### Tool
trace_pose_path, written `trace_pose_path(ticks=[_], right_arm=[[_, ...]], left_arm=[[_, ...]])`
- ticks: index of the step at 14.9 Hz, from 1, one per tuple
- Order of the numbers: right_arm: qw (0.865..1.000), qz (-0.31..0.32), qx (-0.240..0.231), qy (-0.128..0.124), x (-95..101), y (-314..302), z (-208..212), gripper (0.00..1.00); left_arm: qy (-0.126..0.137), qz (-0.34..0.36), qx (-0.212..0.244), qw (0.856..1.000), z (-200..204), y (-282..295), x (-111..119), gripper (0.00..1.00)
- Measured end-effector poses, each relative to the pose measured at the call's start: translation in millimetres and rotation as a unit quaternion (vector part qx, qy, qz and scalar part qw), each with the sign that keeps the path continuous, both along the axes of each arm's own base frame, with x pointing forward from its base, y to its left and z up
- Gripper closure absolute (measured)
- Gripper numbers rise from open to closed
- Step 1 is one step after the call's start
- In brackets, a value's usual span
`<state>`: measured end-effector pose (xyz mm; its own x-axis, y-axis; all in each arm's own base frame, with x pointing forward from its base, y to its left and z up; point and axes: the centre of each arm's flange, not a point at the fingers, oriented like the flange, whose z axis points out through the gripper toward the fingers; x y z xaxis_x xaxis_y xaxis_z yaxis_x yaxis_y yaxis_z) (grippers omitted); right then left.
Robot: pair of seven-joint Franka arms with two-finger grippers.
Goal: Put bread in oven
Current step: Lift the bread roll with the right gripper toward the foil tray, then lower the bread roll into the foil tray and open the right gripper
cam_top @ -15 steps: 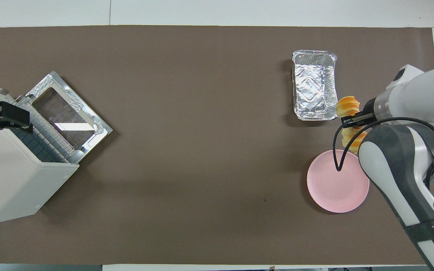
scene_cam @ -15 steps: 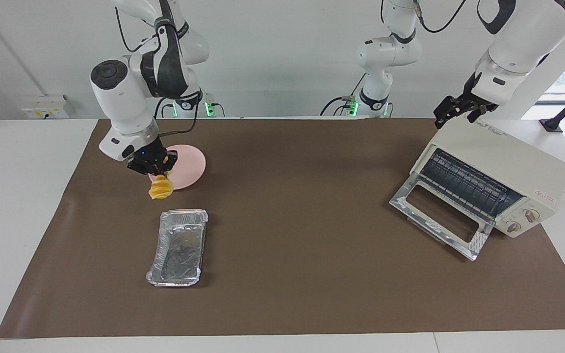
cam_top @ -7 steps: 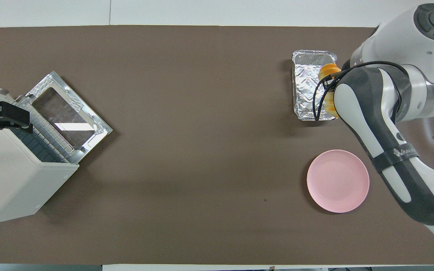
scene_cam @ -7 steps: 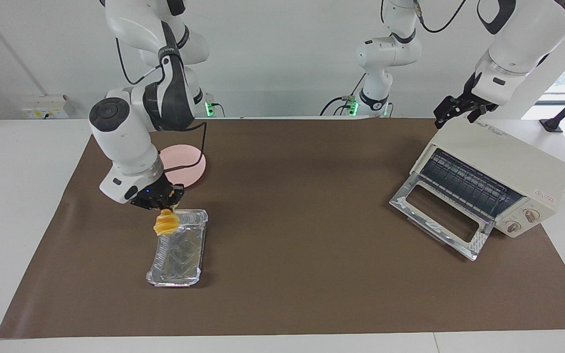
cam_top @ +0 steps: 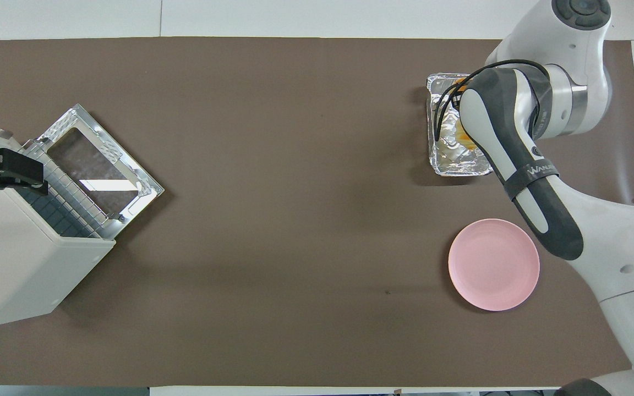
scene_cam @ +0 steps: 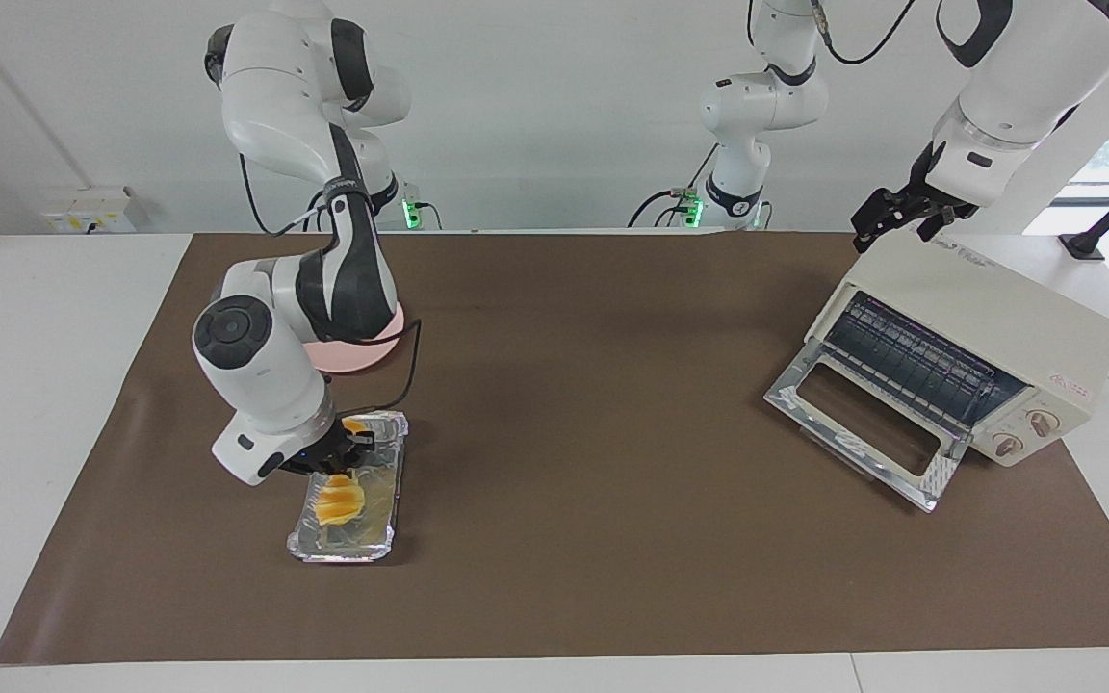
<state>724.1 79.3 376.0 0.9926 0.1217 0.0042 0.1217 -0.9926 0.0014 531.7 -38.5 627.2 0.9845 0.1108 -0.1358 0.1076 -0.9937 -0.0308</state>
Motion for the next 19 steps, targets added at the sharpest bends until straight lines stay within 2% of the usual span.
trace_pose_path(ticks=[5,9,14,19], right_arm=[[1.000,0.000,0.000,-0.012,4.3,0.1,-25.2,0.88],[1.000,-0.001,-0.002,-0.005,-3.4,-2.1,-54.9,0.88],[1.000,-0.002,-0.002,-0.011,-5.8,-3.4,-63.8,0.85],[1.000,-0.009,-0.002,-0.005,-9.2,-5.3,-48.9,0.37]], left_arm=[[0.000,0.000,0.000,1.000,0.0,0.0,0.0,0.00],[0.000,0.000,0.000,1.000,0.0,0.0,0.0,0.00],[0.000,0.000,0.000,1.000,0.0,0.0,0.0,0.00],[0.000,0.000,0.000,1.000,0.0,0.0,0.0,0.00]])
